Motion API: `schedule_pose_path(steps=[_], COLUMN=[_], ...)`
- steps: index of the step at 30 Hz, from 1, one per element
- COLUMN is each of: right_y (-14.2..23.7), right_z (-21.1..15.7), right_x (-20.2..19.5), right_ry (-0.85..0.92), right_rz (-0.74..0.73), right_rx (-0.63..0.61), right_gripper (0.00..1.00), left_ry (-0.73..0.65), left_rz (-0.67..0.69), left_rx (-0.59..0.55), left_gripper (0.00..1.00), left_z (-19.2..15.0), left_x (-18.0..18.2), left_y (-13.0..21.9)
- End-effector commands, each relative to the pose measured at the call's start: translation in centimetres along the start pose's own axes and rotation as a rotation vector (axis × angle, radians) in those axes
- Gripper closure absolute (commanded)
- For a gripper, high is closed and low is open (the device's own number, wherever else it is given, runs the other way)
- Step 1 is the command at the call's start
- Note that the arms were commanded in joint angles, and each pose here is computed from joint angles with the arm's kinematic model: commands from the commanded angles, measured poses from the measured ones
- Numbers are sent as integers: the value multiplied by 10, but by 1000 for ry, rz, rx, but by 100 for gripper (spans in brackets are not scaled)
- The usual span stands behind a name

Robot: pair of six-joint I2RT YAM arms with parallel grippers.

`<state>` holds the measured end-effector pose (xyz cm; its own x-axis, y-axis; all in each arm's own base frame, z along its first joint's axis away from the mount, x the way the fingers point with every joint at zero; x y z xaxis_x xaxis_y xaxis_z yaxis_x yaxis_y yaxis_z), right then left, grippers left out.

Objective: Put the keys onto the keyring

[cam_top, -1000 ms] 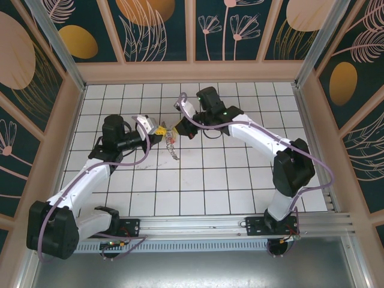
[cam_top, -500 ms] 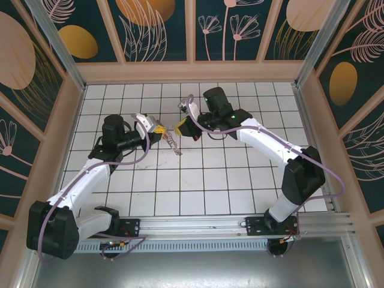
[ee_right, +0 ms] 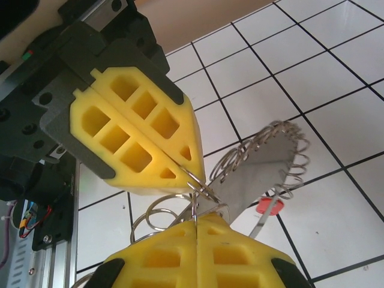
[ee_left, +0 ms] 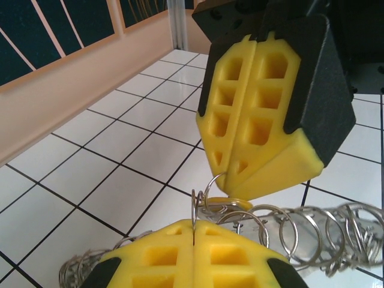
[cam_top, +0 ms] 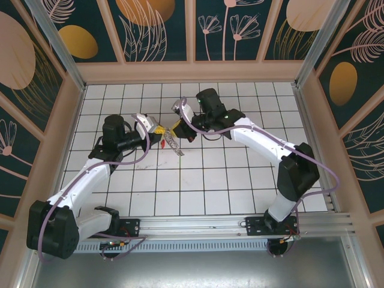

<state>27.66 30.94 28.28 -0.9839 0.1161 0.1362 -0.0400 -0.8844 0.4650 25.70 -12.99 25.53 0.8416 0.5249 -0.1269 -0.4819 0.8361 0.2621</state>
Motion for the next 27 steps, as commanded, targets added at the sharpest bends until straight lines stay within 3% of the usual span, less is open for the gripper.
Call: schedule_pose_path(steps=[1,27], right_y=[-6,-4], right_z=[12,13], right_x=[-2,3], right_ry=[16,55], right_rz=[-2,1], right_rx=[-26,-64], right_gripper=[100,100], left_ry=[-25,45], left_rz=[-15,33], left_rx=[-37,-24], left_gripper=[100,100], left_z=[15,5], left_x=[-1,4], left_y=[1,-2])
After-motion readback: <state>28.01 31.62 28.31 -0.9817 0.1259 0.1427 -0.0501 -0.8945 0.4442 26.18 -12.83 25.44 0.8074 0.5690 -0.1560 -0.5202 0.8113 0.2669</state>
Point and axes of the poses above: each hand's point on the last joint's axis, 136 mm out from that joint toward the fingers, its own y axis back along the fingers, its own x axis along the line the jaws close on, z = x × y, the point moved 9 cm from there along y, back along the fingers, and after that the axes turned 10 degrees about y, right-handed, at the moved point
